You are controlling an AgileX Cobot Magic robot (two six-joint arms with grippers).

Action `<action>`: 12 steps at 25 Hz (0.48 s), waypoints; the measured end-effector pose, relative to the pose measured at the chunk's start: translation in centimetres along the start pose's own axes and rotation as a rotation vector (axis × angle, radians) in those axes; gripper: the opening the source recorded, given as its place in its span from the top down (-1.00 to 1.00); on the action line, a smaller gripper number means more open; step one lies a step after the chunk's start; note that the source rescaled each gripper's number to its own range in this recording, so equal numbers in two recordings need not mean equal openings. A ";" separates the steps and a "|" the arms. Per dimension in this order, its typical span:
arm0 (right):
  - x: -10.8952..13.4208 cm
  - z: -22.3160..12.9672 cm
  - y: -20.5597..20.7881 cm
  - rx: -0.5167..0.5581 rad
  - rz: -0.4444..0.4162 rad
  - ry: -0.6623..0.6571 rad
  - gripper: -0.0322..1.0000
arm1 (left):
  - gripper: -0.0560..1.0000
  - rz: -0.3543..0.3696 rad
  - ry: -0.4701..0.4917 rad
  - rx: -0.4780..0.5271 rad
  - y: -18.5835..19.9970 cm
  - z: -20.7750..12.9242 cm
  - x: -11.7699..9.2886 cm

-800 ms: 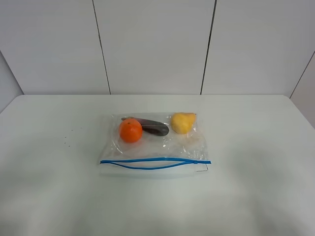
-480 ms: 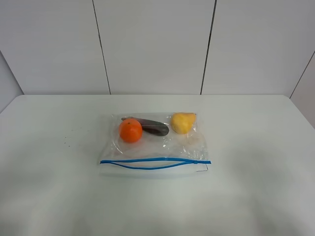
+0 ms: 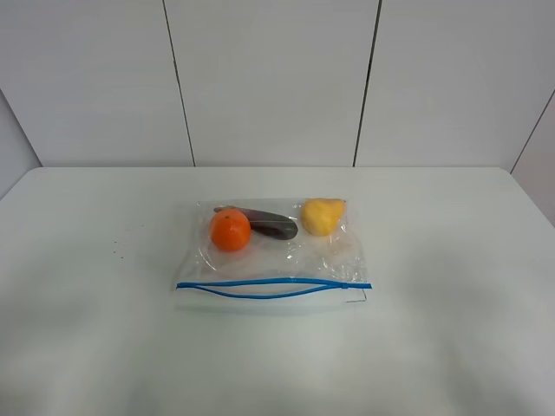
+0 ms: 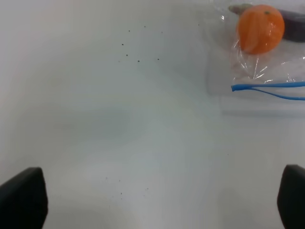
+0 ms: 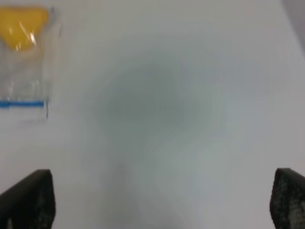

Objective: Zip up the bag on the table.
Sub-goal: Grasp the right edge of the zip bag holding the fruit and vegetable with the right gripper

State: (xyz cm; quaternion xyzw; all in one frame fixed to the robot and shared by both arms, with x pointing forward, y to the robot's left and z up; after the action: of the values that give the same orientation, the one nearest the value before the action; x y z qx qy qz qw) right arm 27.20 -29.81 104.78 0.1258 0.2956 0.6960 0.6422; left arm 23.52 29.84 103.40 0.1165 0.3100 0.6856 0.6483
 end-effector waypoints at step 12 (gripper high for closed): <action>-1.1 8.9 -7.1 0.157 0.167 -0.048 -1.00 | -1.00 0.000 0.000 0.000 0.0 0.0 0.0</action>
State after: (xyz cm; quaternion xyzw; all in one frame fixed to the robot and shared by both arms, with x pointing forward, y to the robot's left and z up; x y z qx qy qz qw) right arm 38.10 -28.64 108.04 0.2165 0.3222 0.7186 0.5770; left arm 23.52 29.84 103.40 0.1165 0.3100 0.6856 0.6483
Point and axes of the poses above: a point on each arm's last joint axis where the gripper is mounted, y pointing back along that axis away from the gripper, x along the wrist's bending axis when the last joint is at zero, z = x × y, the point moved 1 cm from there along -y, pointing out along that axis toward the gripper, and after that the axes turned 15 degrees about y, right-handed, at the moved point
